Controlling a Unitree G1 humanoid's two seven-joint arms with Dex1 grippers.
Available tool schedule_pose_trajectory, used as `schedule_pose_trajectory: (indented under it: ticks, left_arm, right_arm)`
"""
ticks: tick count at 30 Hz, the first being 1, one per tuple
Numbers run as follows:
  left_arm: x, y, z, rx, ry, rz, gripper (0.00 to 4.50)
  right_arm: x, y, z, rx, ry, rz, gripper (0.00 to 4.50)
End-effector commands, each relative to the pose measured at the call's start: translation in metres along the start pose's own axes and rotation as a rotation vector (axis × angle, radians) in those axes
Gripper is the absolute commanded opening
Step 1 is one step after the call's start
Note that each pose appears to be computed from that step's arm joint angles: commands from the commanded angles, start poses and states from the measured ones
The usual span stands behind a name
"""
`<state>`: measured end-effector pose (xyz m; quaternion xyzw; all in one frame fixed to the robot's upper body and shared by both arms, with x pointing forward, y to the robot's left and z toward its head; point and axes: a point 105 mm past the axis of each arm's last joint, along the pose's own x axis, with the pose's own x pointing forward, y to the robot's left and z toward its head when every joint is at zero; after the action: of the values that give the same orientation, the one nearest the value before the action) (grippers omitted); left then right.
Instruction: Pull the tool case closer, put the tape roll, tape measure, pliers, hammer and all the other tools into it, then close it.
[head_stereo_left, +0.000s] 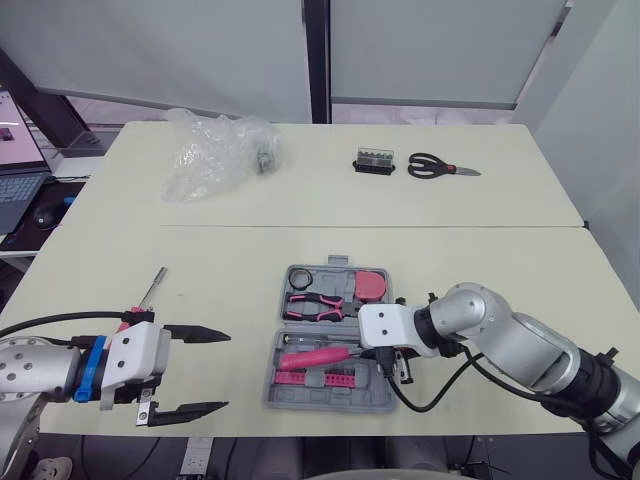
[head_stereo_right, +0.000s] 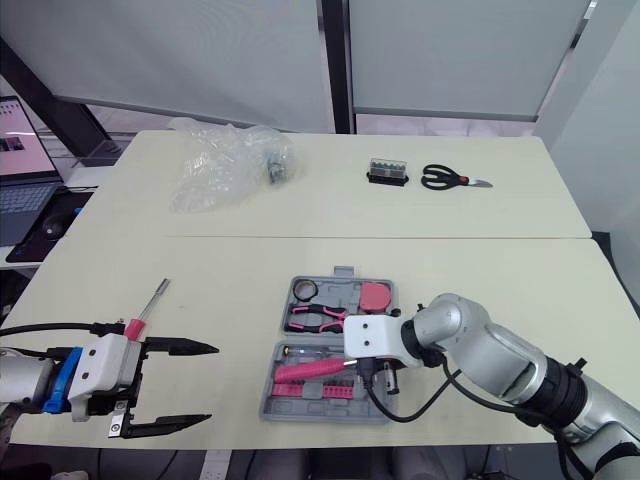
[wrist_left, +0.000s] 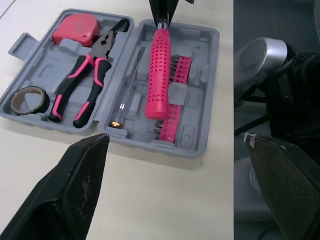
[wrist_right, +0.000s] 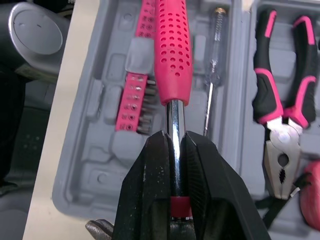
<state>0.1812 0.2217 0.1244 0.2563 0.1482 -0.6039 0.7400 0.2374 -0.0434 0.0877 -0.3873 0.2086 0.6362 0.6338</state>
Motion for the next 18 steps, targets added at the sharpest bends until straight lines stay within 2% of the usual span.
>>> schedule_pose_trajectory:
  ticks: [1, 18]
  left_arm:
    - [0.000, -0.004, 0.002, 0.038, 0.023, -0.038, 4.50]
    - [0.009, -0.003, 0.010, 0.040, 0.010, -0.035, 4.50]
  right_arm:
    - [0.000, -0.009, 0.005, -0.033, -0.002, -0.041, 0.20]
    - [0.020, -0.007, -0.004, -0.009, 0.009, -0.040, 0.20]
